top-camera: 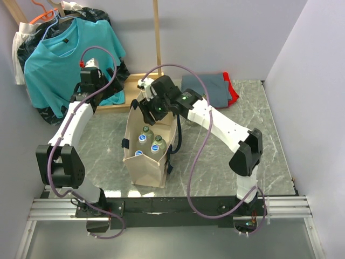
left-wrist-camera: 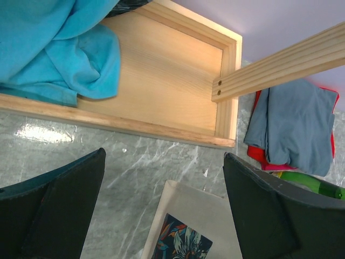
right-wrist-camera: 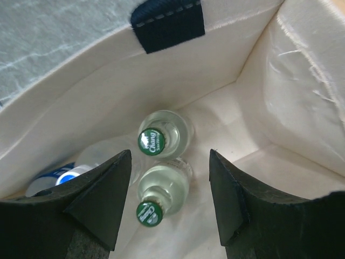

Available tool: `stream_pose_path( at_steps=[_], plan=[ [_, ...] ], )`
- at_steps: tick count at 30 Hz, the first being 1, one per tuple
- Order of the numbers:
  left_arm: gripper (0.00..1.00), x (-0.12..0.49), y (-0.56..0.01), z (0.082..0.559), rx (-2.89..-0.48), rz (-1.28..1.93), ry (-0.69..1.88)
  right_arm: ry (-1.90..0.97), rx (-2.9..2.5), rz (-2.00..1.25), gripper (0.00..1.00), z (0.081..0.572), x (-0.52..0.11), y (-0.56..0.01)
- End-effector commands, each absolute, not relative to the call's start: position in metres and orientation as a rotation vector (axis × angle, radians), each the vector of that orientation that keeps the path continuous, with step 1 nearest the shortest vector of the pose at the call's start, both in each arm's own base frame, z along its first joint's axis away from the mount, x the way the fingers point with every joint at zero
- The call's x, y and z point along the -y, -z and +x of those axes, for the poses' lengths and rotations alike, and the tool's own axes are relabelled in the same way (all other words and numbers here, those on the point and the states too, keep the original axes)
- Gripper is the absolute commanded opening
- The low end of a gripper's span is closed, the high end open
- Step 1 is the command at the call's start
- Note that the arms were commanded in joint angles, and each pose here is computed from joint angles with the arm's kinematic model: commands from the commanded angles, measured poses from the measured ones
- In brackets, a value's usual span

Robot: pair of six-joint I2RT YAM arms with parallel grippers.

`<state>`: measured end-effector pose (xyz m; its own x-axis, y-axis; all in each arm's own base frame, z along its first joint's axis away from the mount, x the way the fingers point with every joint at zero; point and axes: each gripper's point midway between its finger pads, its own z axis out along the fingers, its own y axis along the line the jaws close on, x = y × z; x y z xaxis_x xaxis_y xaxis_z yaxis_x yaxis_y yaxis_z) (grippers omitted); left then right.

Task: Take the beverage out of the canvas bag
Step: Take out the drink from the canvas bag.

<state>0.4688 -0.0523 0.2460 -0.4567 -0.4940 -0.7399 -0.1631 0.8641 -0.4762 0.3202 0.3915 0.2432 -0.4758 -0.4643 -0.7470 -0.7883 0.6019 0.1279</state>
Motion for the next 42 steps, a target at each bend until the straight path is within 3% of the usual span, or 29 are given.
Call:
stream_pose_path(
  at_steps=[1, 24, 36, 39, 40, 42],
  plan=[
    [0.96, 0.053, -0.275, 0.464, -1.971, -0.449, 0.429, -0.609, -2.142, -0.992, 0.66, 0.324, -0.399, -0.234],
    [0.96, 0.054, -0.266, 0.464, -1.990, -0.462, 0.430, -0.664, -2.186, -1.063, 0.66, 0.313, -0.406, -0.216],
    [0.96, 0.054, -0.272, 0.461, -1.972, -0.452, 0.435, -0.666, -2.204, -1.077, 0.73, 0.307, -0.408, -0.213],
    [0.96, 0.054, -0.270, 0.459, -1.976, -0.455, 0.438, -0.679, -2.208, -1.084, 0.77, 0.304, -0.409, -0.211],
    [0.96, 0.054, -0.270, 0.459, -1.977, -0.454, 0.437, -0.687, -2.204, -1.087, 0.85, 0.304, -0.410, -0.211],
    [0.96, 0.053, -0.268, 0.458, -1.979, -0.457, 0.432, -0.696, -2.202, -1.090, 0.88, 0.302, -0.410, -0.211]
  ],
)
